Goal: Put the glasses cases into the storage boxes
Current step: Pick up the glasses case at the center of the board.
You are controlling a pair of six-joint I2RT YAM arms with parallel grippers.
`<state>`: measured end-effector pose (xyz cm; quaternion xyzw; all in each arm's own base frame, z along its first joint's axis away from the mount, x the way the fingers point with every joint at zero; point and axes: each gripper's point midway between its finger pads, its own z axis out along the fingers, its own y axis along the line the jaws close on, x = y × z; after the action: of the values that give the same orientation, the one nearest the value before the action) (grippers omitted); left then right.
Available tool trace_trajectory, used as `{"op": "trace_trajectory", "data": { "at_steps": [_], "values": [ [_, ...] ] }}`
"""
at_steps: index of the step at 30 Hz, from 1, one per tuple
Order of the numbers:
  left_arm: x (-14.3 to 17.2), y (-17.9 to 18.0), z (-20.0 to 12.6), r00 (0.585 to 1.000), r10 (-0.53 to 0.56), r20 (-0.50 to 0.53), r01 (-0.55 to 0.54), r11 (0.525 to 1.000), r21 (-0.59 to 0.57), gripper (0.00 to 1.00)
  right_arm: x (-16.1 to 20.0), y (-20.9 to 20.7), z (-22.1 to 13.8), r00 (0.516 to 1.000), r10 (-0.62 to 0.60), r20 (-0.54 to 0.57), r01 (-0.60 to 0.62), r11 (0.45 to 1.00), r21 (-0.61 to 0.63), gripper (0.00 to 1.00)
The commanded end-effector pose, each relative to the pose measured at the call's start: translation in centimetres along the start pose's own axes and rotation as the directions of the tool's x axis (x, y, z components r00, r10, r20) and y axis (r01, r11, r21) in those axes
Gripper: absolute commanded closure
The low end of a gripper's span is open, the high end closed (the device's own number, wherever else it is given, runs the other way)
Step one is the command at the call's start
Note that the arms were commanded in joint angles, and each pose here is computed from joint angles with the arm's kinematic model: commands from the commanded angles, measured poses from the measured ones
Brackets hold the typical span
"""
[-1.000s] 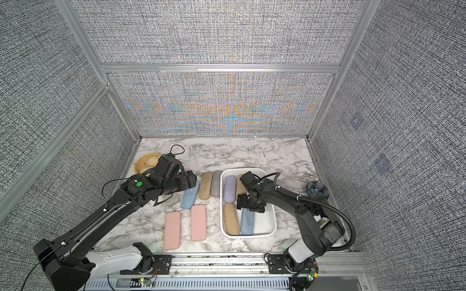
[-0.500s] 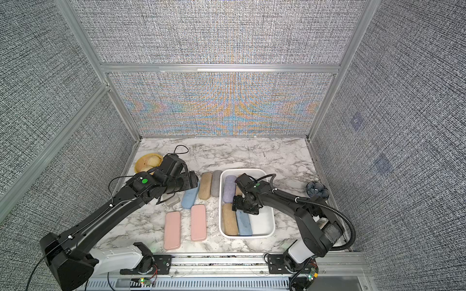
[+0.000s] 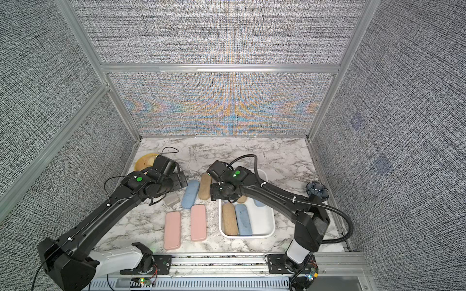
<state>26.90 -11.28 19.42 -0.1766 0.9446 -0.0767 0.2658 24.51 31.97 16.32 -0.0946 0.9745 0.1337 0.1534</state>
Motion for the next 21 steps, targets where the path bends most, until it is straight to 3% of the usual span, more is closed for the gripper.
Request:
{"op": "trace_trajectory", "data": {
  "at_steps": [1,4,9,15,21],
  "values": [
    [0.1,1.5,0.4,0.998,-0.056,-0.003,0.056,0.998,-0.005,0.01,-0.3,1.3,0.8,0.999,-0.035,-0.019,0.036,0.998,0.051,0.23],
    [0.6,3.1,1.1,0.994,-0.111,-0.022,0.111,0.994,-0.009,0.02,-1.0,3.0,2.4,0.998,-0.048,-0.031,0.050,0.996,0.075,0.24],
    [1.7,5.3,2.3,0.979,-0.195,-0.065,0.194,0.981,-0.020,0.05,-2.7,4.6,5.2,0.997,-0.054,-0.047,0.059,0.990,0.129,0.37],
    [2.1,6.2,2.8,0.976,-0.202,-0.079,0.200,0.979,-0.028,0.08,-4.7,3.9,8.0,0.996,-0.050,-0.074,0.068,0.965,0.253,0.46],
    [2.5,6.9,3.2,0.978,-0.190,-0.088,0.185,0.981,-0.057,0.08,-5.3,3.6,10.7,0.994,-0.035,-0.099,0.059,0.965,0.254,0.46]
  ]
}}
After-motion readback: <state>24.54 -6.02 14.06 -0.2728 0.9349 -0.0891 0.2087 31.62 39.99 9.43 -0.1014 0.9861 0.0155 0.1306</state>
